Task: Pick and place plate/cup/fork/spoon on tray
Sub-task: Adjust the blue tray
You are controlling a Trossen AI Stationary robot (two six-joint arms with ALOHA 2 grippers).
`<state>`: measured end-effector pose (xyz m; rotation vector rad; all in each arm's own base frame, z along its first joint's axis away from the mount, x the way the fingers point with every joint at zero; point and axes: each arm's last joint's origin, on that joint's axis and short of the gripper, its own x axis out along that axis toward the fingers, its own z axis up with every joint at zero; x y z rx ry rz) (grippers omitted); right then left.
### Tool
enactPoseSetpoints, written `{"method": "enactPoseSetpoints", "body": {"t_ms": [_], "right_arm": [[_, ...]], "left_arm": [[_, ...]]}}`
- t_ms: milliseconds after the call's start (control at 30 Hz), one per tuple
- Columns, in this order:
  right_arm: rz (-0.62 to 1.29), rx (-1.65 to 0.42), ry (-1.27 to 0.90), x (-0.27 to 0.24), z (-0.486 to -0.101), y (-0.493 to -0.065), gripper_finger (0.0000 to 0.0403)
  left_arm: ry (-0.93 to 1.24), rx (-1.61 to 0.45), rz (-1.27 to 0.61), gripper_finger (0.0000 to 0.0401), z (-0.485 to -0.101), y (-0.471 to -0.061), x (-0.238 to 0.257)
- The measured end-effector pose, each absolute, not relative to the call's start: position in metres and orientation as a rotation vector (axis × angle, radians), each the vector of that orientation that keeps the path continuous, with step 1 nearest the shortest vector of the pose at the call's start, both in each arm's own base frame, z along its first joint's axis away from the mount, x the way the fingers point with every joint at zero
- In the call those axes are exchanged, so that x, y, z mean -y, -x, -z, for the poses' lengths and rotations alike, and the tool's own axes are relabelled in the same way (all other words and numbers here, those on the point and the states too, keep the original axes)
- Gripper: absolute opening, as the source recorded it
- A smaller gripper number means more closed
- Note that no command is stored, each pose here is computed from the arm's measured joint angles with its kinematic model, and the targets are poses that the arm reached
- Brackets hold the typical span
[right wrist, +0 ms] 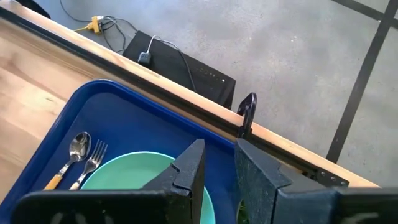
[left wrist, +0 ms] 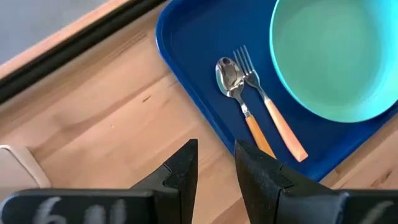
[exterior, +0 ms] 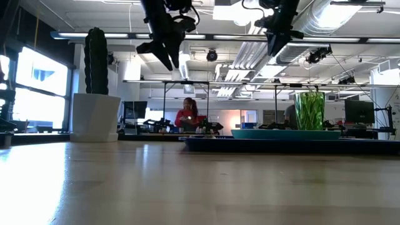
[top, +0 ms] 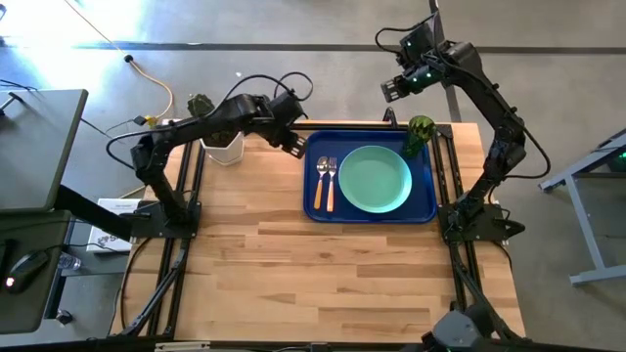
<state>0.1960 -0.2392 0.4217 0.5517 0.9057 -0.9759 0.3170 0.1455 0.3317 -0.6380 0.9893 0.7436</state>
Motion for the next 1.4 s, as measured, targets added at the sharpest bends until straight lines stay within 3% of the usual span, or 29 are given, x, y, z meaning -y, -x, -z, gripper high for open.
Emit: {"method": "enactPoseSetpoints", "body": {"t_ms": [267,633,1067,1400], "right_arm": [[0.962,-0.917,-0.529,0.238,-0.422,-0.198,0.0080],[0.905,-0.965,-0.434,0.238,-0.421,-0.198,0.0080],[0.875,-0.989,-0.385,0.238,-0.421,-0.198,0.0080],[0.868,-0.994,-0.373,0.238,-0.421,-0.198,0.0080]], "left_arm": [[0.721,-1.007,-0.799,0.0103,-0.315,-0.328,-0.150],[0.934,-1.003,-0.986,0.0150,-0.280,-0.346,-0.157],[1.063,-1.094,-1.092,0.0131,-0.222,-0.375,-0.151],[1.098,-1.108,-1.063,0.0131,-0.192,-0.394,-0.146]]}}
